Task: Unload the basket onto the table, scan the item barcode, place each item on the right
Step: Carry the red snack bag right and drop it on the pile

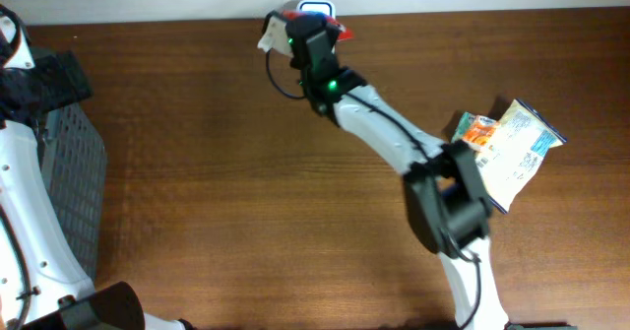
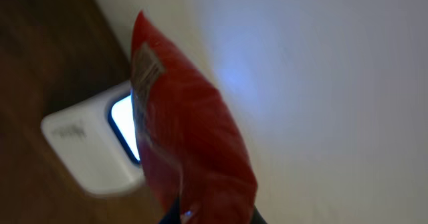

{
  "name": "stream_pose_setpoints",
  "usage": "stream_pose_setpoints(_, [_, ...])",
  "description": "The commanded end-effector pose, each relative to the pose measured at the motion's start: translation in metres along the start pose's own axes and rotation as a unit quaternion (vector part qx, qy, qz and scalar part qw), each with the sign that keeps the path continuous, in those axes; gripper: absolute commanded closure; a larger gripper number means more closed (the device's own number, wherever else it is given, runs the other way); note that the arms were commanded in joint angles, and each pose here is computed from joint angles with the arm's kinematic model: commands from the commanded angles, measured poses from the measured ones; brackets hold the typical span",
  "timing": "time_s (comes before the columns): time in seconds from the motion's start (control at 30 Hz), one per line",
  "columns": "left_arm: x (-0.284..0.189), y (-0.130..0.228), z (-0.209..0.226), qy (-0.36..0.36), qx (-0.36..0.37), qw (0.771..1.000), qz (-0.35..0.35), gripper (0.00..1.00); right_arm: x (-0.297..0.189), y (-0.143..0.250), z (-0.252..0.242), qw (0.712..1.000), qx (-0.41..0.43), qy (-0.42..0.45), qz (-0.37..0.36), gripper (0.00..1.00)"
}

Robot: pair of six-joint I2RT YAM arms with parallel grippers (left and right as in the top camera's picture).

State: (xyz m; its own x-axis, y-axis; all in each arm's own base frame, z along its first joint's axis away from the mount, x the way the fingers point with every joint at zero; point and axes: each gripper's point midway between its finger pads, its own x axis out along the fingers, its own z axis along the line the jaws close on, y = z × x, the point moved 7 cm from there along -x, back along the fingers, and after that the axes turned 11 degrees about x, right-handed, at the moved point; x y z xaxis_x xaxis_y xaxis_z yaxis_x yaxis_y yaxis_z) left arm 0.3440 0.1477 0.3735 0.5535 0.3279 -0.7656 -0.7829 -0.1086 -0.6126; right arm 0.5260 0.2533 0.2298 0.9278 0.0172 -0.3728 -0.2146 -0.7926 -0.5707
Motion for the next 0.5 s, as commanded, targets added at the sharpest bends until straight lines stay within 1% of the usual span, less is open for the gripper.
stream_pose_setpoints(0.0, [-0.007, -0.001, 0.001, 0.001, -0.007, 1.000, -0.009, 0.01, -0.109, -0.037, -0.118, 0.974, 0.216, 0.010, -0.064, 0.96])
stream_pose_setpoints(0.03, [-0.007, -0.001, 0.001, 0.001, -0.007, 1.000, -0.009, 0.01, -0.134, -0.028, -0.129, 0.955, 0.289, -0.051, -0.055, 0.96])
stream_pose_setpoints(0.07, [-0.007, -0.001, 0.001, 0.001, -0.007, 1.000, -0.009, 0.01, -0.160, -0.016, -0.137, 0.917, 0.376, -0.127, -0.039, 0.96])
stream_pose_setpoints(0.1, [-0.007, -0.001, 0.001, 0.001, -0.007, 1.000, -0.009, 0.01, -0.181, 0.003, -0.146, 0.877, 0.443, -0.185, -0.003, 0.96])
stream_pose_setpoints(0.13, [-0.007, -0.001, 0.001, 0.001, -0.007, 1.000, -0.009, 0.01, -0.187, 0.015, -0.151, 0.866, 0.461, -0.194, 0.019, 0.96])
stream_pose_setpoints(0.2, [-0.007, -0.001, 0.001, 0.001, -0.007, 1.000, -0.009, 0.01, -0.193, 0.064, -0.165, 0.813, 0.544, -0.167, 0.120, 0.96])
stream_pose_setpoints(0.27, [-0.007, -0.001, 0.001, 0.001, -0.007, 1.000, -0.009, 0.01, -0.191, 0.115, -0.175, 0.764, 0.595, -0.129, 0.212, 0.96])
stream_pose_setpoints(0.3, [-0.007, -0.001, 0.001, 0.001, -0.007, 1.000, -0.009, 0.01, -0.190, 0.152, -0.180, 0.733, 0.614, -0.105, 0.275, 0.96])
stream_pose_setpoints(0.33, [-0.007, -0.001, 0.001, 0.001, -0.007, 1.000, -0.009, 0.01, -0.188, 0.174, -0.183, 0.714, 0.621, -0.091, 0.310, 0.96])
stream_pose_setpoints(0.4, [-0.007, -0.001, 0.001, 0.001, -0.007, 1.000, -0.009, 0.01, -0.180, 0.226, -0.184, 0.649, 0.657, -0.056, 0.379, 0.96])
stream_pose_setpoints(0.47, [-0.007, -0.001, 0.001, 0.001, -0.007, 1.000, -0.009, 0.01, -0.168, 0.273, -0.177, 0.602, 0.672, -0.043, 0.429, 0.96])
